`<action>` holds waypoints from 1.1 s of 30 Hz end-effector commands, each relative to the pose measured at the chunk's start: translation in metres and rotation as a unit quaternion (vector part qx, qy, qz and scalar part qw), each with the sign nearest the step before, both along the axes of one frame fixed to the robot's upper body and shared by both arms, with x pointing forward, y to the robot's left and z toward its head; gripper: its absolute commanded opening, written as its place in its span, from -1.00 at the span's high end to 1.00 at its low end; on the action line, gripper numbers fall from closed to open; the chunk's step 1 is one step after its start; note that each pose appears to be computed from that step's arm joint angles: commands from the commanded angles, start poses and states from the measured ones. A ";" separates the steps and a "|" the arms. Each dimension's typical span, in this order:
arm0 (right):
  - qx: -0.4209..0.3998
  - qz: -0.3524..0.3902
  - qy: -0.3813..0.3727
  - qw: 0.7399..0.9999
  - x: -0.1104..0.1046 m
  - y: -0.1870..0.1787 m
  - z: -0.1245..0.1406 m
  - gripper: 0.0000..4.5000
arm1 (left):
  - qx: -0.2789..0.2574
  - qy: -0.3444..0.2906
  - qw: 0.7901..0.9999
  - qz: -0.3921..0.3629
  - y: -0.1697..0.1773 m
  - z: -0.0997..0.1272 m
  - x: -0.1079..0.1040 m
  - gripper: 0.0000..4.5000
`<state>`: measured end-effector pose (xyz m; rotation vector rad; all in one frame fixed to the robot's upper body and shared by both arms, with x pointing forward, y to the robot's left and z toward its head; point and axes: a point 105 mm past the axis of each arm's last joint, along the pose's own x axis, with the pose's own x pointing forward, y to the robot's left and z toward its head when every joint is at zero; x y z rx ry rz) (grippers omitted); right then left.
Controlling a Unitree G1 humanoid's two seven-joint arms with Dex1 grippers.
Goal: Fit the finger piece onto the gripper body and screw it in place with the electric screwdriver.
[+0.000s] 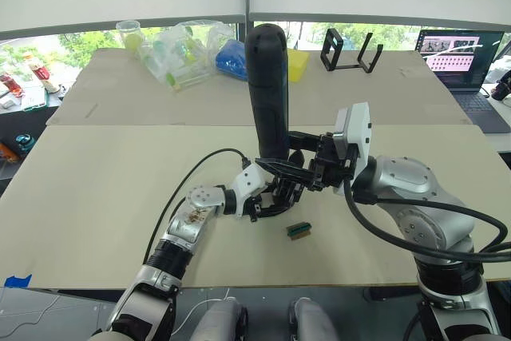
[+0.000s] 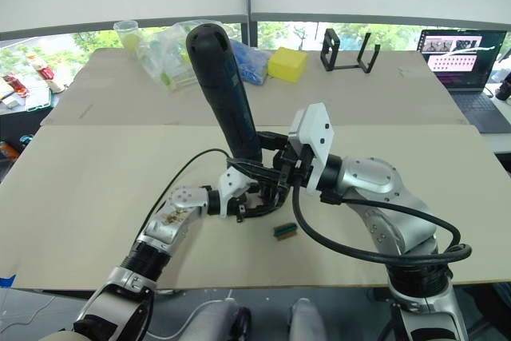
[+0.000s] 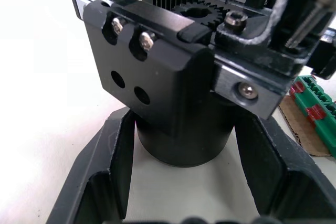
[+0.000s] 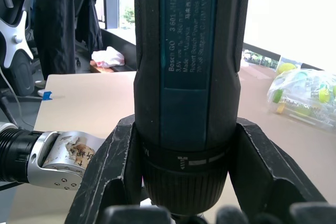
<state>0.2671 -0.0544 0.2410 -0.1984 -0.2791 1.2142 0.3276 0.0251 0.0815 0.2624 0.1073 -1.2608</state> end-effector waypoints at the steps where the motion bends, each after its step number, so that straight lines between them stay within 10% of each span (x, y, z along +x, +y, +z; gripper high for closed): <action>1: 0.019 0.009 -0.034 0.999 -0.008 -0.001 0.015 0.16 | -0.022 -0.026 0.999 -0.015 -0.008 0.017 -0.003 -0.02; 33: 0.027 0.002 -0.018 0.999 -0.006 0.001 0.003 0.16 | -0.022 -0.025 0.999 -0.017 -0.009 0.016 -0.004 -0.02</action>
